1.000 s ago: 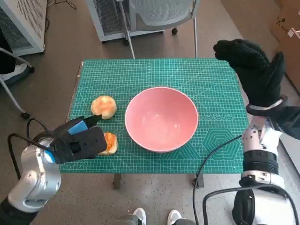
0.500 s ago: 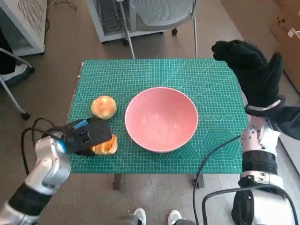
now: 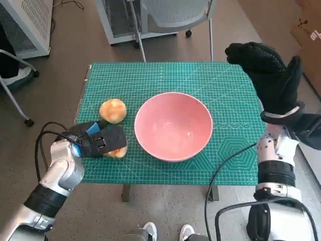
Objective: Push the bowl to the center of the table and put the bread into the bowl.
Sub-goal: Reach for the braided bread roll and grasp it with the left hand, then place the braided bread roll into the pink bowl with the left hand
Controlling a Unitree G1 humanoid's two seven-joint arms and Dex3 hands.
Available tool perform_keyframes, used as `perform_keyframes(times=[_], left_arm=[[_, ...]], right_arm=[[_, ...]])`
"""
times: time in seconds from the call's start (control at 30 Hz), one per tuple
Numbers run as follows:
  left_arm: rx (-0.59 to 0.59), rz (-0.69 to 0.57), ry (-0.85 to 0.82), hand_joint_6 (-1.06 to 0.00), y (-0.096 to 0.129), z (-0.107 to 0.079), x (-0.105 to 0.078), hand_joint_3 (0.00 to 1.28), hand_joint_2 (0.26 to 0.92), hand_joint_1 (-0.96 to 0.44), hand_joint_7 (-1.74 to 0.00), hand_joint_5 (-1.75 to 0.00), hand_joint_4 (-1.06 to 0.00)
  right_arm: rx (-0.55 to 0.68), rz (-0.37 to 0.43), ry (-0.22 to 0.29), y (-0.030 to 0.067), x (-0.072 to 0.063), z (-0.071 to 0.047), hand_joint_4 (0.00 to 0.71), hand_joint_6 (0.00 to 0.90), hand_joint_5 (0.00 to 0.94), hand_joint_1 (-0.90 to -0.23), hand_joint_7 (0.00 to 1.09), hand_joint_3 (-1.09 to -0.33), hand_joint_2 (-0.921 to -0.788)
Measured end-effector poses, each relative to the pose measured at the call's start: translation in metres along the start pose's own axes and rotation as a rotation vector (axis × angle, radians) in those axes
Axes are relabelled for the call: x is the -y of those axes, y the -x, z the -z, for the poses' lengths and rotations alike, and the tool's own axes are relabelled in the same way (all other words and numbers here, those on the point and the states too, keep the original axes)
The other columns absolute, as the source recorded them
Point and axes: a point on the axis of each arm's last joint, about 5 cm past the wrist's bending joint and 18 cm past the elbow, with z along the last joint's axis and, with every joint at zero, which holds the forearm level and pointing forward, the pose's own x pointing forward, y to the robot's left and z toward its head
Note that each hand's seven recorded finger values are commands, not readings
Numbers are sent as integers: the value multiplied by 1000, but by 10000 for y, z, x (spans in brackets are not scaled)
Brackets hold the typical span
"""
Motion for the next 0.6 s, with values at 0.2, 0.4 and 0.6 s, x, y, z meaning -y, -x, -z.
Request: perform_keyframes(times=[0.2, 0.4, 0.6], left_arm=[[33, -33, -33, -723, 33, -7, -9, 89, 879, 7, -1032, -1161, -713], [67, -43, -22, -675, 107, 0, -13, 84, 888, 2, -1167, -1076, -734], [127, 0, 58, -654, 224, 76, -78, 67, 901, 2, -1111, -1140, -744]], right_arm=[[-2, 1, -2, 13, -3, 4, 288, 409, 1, -646, 2, -679, -921], [-3, 3, -5, 27, -5, 6, 290, 411, 2, -655, 2, -703, -921], [1, 7, -16, 39, -28, 24, 295, 413, 2, -666, 2, -820, -921]])
